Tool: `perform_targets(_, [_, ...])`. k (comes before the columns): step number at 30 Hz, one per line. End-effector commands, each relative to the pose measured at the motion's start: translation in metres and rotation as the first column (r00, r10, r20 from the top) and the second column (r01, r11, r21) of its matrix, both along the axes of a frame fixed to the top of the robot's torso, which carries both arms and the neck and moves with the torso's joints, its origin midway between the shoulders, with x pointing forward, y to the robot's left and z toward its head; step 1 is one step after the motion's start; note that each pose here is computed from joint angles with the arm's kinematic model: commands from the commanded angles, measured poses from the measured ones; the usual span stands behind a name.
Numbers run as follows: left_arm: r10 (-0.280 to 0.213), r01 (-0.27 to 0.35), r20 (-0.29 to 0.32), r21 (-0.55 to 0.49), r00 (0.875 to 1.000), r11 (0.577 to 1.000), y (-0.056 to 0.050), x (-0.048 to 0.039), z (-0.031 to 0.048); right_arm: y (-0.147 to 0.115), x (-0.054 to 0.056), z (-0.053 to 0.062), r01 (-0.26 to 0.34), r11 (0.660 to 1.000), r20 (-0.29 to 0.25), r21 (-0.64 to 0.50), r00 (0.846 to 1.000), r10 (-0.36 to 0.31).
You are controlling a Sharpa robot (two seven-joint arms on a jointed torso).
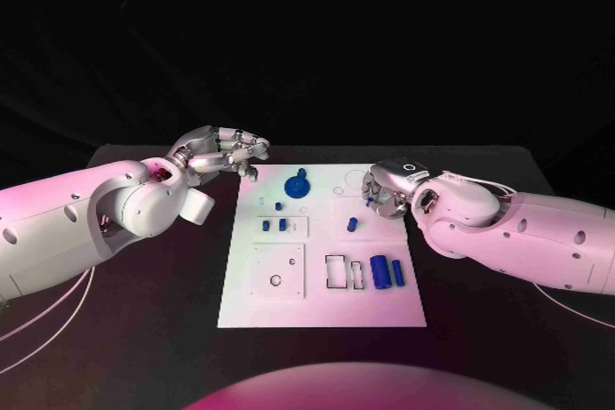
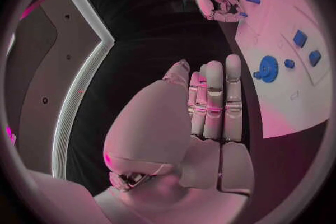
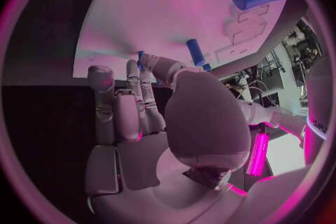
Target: Assemble the parts on the task board
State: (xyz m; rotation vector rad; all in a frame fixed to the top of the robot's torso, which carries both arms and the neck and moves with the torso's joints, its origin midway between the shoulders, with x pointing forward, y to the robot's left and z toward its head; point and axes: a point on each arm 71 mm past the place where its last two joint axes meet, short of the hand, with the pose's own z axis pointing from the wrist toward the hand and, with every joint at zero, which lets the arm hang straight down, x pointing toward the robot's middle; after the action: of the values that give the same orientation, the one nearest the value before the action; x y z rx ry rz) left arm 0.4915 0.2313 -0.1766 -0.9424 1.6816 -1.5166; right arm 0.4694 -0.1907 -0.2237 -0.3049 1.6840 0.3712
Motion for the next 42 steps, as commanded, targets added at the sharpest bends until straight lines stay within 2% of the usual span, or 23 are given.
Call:
perform_targets(1, [-0.014, 0.014, 0.0, 0.003, 1.0, 1.0, -0.001, -0.0002, 0.0004, -0.002, 0.0, 0.008, 0.012, 1.0, 0.057, 0.025, 0.998, -0.014])
perform_targets(7, [-0.013, 0.013, -0.002, 0.002, 1.0, 1.0, -0.001, 0.0002, 0.0002, -0.004, -0.005, 0.016, 0.011, 0.998, 0.067, 0.061, 0.998, -0.015])
perform_targets(13, [-0.012, 0.012, -0.005, 0.004, 1.0, 1.0, -0.001, 0.0004, -0.0002, 0.0, -0.018, 0.027, -0.01, 0.995, 0.062, 0.104, 0.998, 0.004])
perform_targets(18, [-0.009, 0.009, -0.006, 0.001, 1.0, 1.0, -0.002, 0.0011, -0.0006, 0.02, -0.036, 0.036, -0.074, 0.986, 0.057, 0.15, 0.996, 0.066])
perform_targets(24, [-0.012, 0.012, -0.008, -0.007, 1.0, 1.0, -0.004, 0.0014, -0.0009, 0.054, -0.054, 0.04, -0.166, 0.967, 0.047, 0.192, 0.986, 0.16])
perform_targets(32, [-0.008, 0.007, -0.012, -0.02, 1.0, 1.0, -0.007, 0.002, -0.0011, 0.092, -0.069, 0.03, -0.259, 0.942, 0.002, 0.213, 0.964, 0.265])
perform_targets(42, [-0.002, 0.002, -0.018, -0.022, 1.0, 1.0, -0.008, 0.0024, -0.0017, 0.116, -0.078, 0.005, -0.297, 0.928, -0.06, 0.223, 0.946, 0.317])
